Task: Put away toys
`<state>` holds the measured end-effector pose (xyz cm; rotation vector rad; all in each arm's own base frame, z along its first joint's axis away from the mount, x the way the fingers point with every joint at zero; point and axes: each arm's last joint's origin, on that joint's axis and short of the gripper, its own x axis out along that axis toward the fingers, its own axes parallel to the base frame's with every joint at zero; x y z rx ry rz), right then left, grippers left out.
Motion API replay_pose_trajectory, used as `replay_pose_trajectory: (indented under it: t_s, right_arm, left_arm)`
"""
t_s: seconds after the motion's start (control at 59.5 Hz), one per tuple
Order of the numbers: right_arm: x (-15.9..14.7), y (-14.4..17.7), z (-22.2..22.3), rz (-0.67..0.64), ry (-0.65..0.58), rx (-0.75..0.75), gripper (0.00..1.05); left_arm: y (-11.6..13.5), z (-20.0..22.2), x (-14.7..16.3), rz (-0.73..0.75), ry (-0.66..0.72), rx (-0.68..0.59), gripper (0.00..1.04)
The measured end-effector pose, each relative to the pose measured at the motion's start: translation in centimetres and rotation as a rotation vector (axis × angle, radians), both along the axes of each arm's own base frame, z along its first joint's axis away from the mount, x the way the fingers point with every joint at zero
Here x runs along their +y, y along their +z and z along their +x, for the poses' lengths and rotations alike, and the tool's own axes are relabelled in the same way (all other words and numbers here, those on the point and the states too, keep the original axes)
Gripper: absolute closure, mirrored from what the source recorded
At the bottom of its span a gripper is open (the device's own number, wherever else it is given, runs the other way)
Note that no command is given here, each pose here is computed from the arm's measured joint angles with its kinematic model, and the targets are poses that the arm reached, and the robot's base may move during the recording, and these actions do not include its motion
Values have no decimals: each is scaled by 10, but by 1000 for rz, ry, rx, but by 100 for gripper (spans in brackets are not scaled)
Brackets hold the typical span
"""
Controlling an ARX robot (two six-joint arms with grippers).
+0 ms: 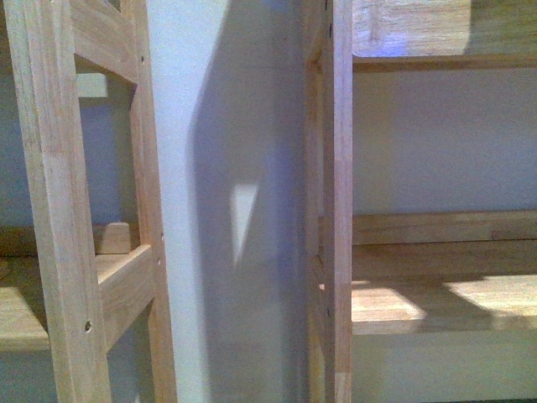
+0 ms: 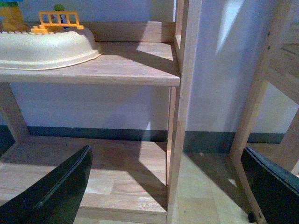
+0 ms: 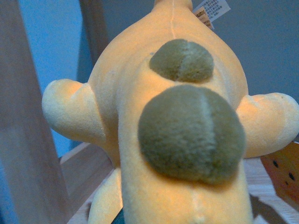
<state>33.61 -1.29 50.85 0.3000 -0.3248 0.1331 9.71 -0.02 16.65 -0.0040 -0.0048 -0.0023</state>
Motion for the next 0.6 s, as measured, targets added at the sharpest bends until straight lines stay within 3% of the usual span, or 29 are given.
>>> replay_pose_trajectory:
  t_s: [0.235, 0.605]
  right_arm:
    - [0, 0, 31, 93, 34, 63, 98]
    - [15, -4, 45, 173, 100, 89, 98]
  left_arm:
    - [0, 0, 0, 0, 0, 0, 6]
    - [0, 0, 0, 0, 0, 0, 6]
